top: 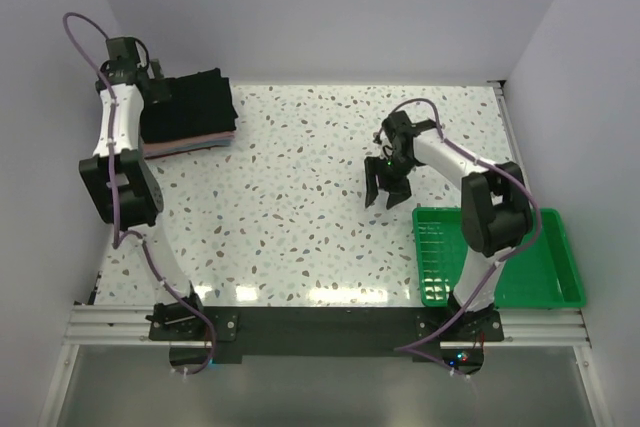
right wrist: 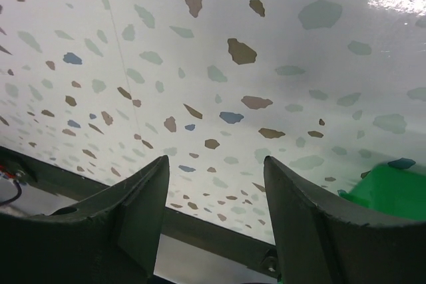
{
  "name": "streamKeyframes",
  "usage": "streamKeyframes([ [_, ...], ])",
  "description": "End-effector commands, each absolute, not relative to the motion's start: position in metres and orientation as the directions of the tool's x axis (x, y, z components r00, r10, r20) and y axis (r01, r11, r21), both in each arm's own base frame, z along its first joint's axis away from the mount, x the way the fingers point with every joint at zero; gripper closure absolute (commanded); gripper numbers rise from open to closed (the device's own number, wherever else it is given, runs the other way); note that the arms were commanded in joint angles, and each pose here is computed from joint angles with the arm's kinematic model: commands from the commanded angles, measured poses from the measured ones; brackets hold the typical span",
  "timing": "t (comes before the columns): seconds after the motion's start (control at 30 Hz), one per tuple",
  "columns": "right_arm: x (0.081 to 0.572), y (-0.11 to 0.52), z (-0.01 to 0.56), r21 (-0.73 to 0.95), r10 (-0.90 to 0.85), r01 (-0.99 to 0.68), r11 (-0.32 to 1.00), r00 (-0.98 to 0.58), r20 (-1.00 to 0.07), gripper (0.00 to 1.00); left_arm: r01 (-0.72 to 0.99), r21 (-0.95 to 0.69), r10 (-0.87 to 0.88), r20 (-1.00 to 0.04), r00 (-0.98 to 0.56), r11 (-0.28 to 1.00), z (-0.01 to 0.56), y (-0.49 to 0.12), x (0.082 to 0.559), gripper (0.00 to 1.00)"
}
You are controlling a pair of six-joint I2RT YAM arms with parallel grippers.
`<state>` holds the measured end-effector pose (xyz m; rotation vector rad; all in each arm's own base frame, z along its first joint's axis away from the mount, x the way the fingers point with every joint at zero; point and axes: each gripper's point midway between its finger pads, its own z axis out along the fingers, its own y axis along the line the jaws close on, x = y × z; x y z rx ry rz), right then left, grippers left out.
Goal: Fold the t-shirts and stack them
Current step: Neatly place the folded tshirt to the corner, then reset both grippers
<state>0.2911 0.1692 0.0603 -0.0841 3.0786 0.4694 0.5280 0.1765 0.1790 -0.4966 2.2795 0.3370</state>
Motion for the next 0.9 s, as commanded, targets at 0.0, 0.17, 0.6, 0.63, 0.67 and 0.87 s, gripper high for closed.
streamKeyframes([
  [0.0, 0.308, 0.173, 0.100, 0.322, -0.023, -0.073, 0.944, -0.987, -0.158, 0.37, -0.521, 0.028, -0.221, -0.886, -0.408, 0.853, 0.280, 0.165, 0.513, 0.00],
  [0.17, 0.310, 0.168, 0.118, 0.314, -0.005, -0.079, 0.946, -0.973, -0.230, 0.37, -0.489, 0.021, -0.197, -0.900, -0.390, 0.872, 0.296, 0.112, 0.485, 0.00],
  [0.6, 0.310, 0.158, 0.149, 0.336, 0.088, -0.071, 0.939, -0.896, -0.436, 0.37, 0.070, -0.170, -0.104, -0.825, -0.555, 0.983, 0.225, -0.169, 0.387, 0.00],
  [0.63, 0.309, 0.157, 0.149, 0.335, 0.092, -0.071, 0.939, -0.890, -0.447, 0.37, 0.097, -0.175, -0.090, -0.816, -0.571, 0.980, 0.216, -0.181, 0.377, 0.00],
  [0.67, 0.307, 0.155, 0.150, 0.333, 0.095, -0.070, 0.940, -0.886, -0.454, 0.37, 0.117, -0.183, -0.082, -0.809, -0.582, 0.976, 0.212, -0.191, 0.368, 0.00],
  [0.87, 0.303, 0.147, 0.155, 0.314, 0.102, -0.073, 0.947, -0.855, -0.509, 0.37, 0.241, -0.231, -0.052, -0.814, -0.578, 0.943, 0.212, -0.238, 0.327, 0.00],
])
